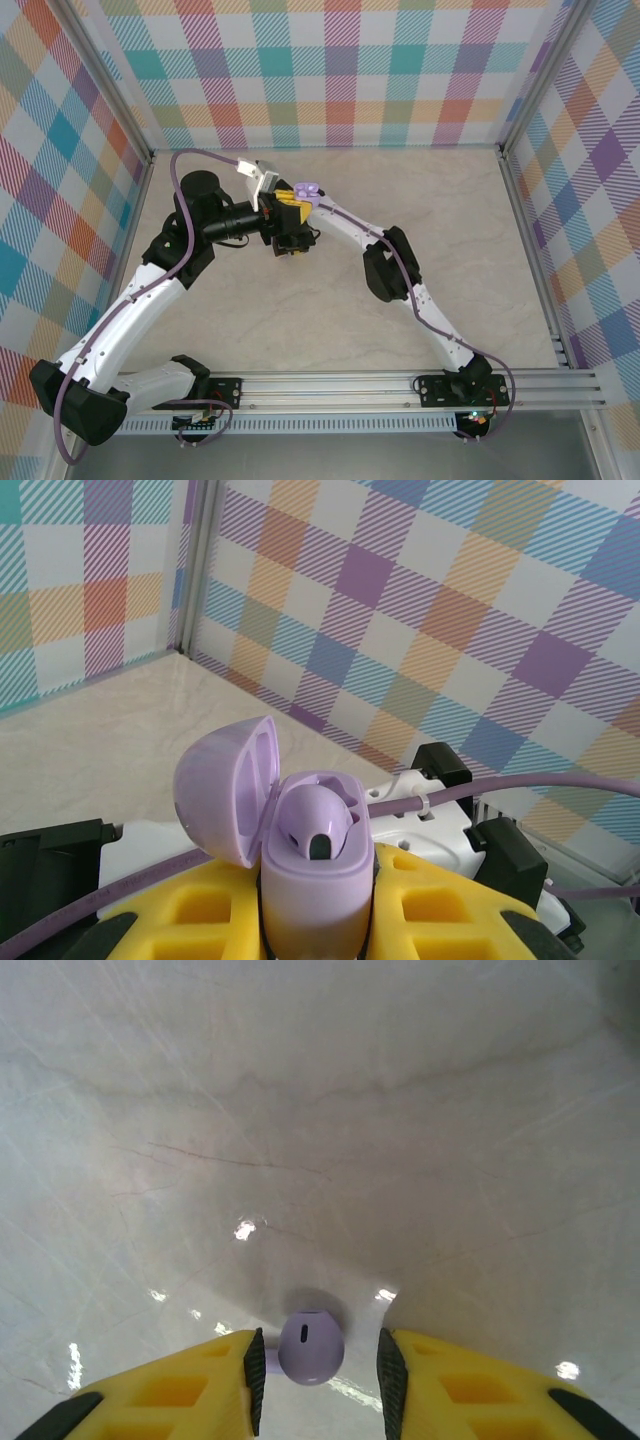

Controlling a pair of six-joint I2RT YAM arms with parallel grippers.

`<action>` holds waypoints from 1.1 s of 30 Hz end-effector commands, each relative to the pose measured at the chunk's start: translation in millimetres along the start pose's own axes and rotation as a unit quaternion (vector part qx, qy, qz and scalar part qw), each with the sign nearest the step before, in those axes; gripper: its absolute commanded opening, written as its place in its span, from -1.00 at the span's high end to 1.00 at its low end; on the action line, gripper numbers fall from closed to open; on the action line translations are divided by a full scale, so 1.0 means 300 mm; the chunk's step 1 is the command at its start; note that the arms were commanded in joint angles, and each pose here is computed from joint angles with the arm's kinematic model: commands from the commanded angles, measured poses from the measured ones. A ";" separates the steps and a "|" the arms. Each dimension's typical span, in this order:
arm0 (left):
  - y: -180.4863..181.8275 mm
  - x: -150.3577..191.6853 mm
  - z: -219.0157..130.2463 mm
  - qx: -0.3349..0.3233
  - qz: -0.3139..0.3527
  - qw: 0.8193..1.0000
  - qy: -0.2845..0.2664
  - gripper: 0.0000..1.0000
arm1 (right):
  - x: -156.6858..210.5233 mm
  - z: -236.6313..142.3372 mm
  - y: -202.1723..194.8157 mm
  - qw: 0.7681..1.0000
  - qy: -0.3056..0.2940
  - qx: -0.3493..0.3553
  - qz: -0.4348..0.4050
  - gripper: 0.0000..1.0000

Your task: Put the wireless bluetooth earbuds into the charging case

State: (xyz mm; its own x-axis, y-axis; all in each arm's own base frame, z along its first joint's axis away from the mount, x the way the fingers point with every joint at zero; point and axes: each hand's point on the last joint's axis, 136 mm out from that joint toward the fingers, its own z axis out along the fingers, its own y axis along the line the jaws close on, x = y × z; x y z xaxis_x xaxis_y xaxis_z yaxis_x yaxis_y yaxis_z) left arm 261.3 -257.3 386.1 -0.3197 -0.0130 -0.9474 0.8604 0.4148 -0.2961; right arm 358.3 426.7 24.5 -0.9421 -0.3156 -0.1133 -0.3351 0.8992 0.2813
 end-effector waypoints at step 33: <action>-0.017 -0.023 0.000 0.019 -0.004 1.000 -0.002 0.80 | 0.236 -0.200 -0.606 0.975 0.023 0.221 0.021 0.49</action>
State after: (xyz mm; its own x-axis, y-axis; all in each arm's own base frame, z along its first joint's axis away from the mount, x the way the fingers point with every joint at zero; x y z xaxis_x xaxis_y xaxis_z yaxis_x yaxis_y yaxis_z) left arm 260.9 -260.0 377.2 -0.3554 0.0045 -0.9347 0.8561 0.4029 -0.3236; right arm 352.7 245.4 19.1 -0.9642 -0.2575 -0.0627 -0.2516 0.9637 -0.0896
